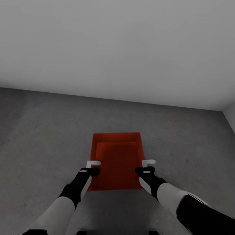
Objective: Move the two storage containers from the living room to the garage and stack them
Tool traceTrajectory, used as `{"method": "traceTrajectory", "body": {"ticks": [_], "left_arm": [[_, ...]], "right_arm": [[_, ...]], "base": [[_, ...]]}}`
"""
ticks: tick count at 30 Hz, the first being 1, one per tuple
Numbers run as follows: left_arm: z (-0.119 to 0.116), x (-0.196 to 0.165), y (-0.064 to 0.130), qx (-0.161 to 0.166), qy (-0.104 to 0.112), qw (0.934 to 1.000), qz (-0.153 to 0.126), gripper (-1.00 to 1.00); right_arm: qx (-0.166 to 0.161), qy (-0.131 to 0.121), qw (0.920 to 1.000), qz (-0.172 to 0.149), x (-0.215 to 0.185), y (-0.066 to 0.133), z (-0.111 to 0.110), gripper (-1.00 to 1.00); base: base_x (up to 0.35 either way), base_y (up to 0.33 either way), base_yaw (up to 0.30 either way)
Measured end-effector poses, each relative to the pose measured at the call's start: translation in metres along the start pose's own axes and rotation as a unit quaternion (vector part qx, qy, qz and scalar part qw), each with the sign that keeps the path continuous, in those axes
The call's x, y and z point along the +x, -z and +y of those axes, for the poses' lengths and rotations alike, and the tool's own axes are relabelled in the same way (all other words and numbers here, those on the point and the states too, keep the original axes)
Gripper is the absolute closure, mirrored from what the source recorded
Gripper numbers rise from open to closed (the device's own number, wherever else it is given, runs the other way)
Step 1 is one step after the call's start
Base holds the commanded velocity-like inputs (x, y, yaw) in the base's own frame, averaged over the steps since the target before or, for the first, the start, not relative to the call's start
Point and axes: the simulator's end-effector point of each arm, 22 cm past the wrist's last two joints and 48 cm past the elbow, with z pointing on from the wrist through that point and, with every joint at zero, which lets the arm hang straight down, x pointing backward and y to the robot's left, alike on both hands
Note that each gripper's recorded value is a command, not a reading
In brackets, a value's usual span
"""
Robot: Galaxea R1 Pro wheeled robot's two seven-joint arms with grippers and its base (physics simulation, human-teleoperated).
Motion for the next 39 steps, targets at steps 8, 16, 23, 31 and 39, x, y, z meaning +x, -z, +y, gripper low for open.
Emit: {"method": "traceTrajectory", "body": {"ticks": [8, 16, 23, 31, 39], "left_arm": [[-0.001, -0.001, 0.000, 0.002, 0.000, 1.0000, -0.001, -1.00], [-0.001, -0.002, 0.000, 0.002, 0.000, 1.0000, -0.002, -1.00], [-0.001, -0.003, 0.001, 0.002, 0.001, 1.0000, -0.003, -1.00], [-0.001, -0.006, 0.009, 0.003, 0.001, 1.0000, -0.002, -1.00], [-0.001, -0.010, 0.022, 0.003, 0.001, 1.0000, -0.002, -1.00]], "right_arm": [[-0.001, 0.000, 1.0000, 0.000, 0.000, 0.000, 0.000, -1.00], [0.000, 0.000, 1.0000, 0.000, 0.000, 0.000, 0.000, -1.00], [0.001, 0.000, 1.0000, 0.000, 0.000, 0.000, -0.001, -1.00], [0.004, 0.000, 1.0000, 0.000, -0.003, 0.007, -0.006, -1.00], [0.004, 0.000, 1.0000, 0.000, -0.009, 0.019, -0.009, -1.00]], "base": [[0.000, 0.000, 0.000], [0.000, 0.000, 0.000], [0.000, 0.000, 0.000], [0.000, 0.000, 0.000], [0.000, 0.000, 0.000]]}}
